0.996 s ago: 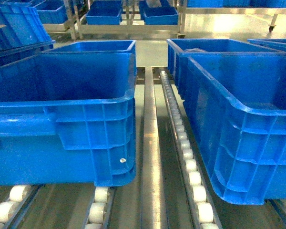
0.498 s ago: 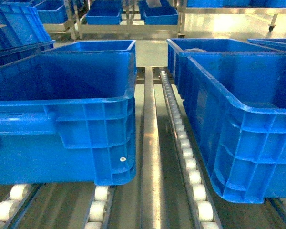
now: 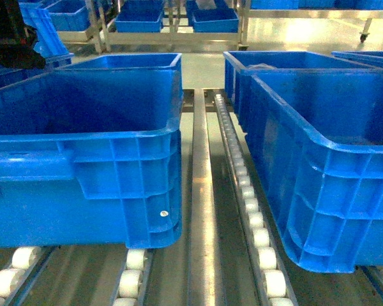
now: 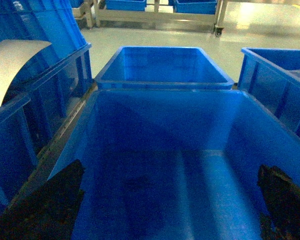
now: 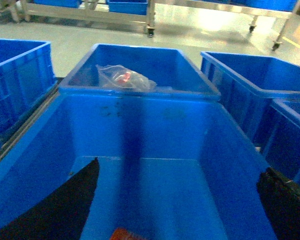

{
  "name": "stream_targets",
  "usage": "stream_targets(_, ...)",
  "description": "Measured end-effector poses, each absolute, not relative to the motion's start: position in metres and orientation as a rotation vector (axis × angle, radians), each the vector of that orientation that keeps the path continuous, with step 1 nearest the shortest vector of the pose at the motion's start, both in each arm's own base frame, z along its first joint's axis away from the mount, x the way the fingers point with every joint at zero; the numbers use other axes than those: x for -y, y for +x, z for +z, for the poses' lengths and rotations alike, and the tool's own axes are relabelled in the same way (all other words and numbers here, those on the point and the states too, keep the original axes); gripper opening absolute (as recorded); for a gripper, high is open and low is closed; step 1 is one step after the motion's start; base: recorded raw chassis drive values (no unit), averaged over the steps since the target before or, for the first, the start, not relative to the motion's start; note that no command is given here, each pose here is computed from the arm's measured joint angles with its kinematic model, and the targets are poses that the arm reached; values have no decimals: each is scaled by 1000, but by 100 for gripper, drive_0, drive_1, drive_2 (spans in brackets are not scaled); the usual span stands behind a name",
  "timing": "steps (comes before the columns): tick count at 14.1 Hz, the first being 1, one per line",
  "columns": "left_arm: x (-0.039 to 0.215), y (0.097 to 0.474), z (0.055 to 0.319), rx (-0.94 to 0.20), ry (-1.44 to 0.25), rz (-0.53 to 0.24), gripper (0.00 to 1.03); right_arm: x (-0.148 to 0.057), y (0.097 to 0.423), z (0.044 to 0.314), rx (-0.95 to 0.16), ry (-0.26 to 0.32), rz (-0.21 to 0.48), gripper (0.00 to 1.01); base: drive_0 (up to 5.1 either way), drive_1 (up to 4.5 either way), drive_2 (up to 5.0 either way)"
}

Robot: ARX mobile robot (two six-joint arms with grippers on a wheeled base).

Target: Sort blue parts and orange caps into right shelf containers

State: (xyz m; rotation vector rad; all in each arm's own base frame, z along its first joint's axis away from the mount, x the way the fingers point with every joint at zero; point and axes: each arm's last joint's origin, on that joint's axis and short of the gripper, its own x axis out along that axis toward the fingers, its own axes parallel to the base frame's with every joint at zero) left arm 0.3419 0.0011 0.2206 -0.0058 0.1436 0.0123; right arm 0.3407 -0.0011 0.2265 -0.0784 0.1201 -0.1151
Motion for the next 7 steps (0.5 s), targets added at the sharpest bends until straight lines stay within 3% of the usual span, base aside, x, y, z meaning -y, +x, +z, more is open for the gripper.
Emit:
stream_targets(1, -1, 339, 219, -150, 1, 15, 98, 0, 339, 223, -132, -88, -89, 100, 0, 0, 0)
stream_targets(2, -1, 339, 218, -159, 1, 17, 98, -2, 339, 224, -128, -94, -79, 97, 0, 0, 0)
stream_targets(3, -2, 339, 218, -156, 2, 20, 98, -1, 332, 224, -22, -59, -19, 86, 0, 0, 0)
stream_targets(4, -1, 333, 216, -41, 0, 11, 87, -2, 314, 218, 7, -36, 3, 73, 0, 0, 0)
stream_targets(5, 0, 291, 200, -7, 0, 2, 61, -1, 277, 204, 3, -17, 1, 46, 0, 0, 0)
stream_targets(6, 0, 235, 184, -13, 0, 0, 9, -1, 224, 186, -8, -14, 2, 2, 0, 0, 0)
stream_targets(7, 0, 216, 181, -7, 1, 0, 2, -1, 207, 182, -8, -12, 2, 2, 0, 0, 0)
